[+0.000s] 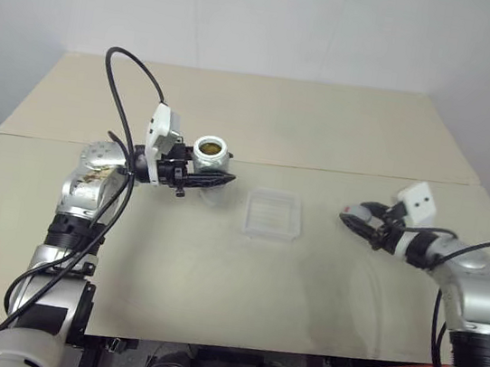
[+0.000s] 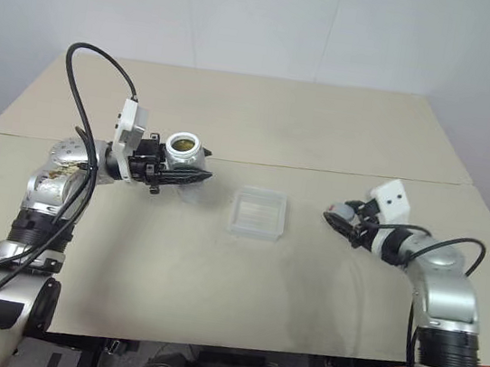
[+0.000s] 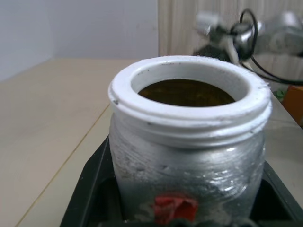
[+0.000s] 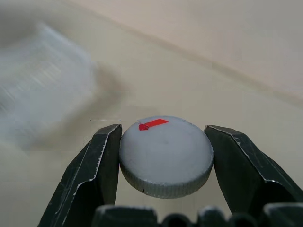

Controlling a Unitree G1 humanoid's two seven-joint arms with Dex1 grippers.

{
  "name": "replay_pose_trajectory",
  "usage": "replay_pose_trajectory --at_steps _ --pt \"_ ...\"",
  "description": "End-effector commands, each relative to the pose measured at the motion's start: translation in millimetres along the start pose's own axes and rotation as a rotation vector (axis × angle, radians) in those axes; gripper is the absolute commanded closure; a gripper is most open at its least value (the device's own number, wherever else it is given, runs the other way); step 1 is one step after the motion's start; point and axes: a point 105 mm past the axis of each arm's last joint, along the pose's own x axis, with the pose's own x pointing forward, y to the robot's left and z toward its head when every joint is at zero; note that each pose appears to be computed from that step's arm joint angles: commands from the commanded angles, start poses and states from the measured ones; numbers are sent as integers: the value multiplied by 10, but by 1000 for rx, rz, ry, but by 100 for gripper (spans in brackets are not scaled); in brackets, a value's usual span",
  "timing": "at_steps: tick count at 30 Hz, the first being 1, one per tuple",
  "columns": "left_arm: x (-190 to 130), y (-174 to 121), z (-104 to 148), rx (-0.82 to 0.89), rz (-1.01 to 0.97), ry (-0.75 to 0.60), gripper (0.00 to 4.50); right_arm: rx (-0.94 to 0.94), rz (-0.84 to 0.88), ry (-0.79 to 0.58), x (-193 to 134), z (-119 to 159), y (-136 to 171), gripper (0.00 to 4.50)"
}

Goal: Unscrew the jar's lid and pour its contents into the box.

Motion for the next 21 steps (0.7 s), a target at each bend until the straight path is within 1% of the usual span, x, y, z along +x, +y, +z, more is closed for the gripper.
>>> replay_pose_trajectory --at_steps 1,3,5,6,7,8,9,13,17,19,21 --pt "6 17 152 63 5 -38 247 -10 -81 -53 91 69 -29 174" --pt "12 16 145 64 8 -37 247 -4 -79 -51 127 30 14 174" --pt "20 10 123 87 14 -20 247 15 -29 -54 117 26 85 103" --pt "26 13 115 98 22 -13 247 18 -7 -62 95 51 105 90" --pt "31 17 112 108 27 -8 247 21 15 -67 59 93 111 61" --pt "34 23 112 120 32 -2 247 14 30 -75 19 142 105 19" --pt "41 35 107 137 39 11 247 1 41 -81 -27 201 90 3" --pt "78 60 115 171 40 26 247 -30 101 -100 -194 399 80 3" --pt "169 100 153 230 57 33 247 -49 238 -81 -395 509 187 3" --pt "235 162 107 287 89 79 247 -44 331 -70 -511 560 282 3" --pt "281 198 64 327 107 106 247 -48 383 -63 -570 575 345 3"
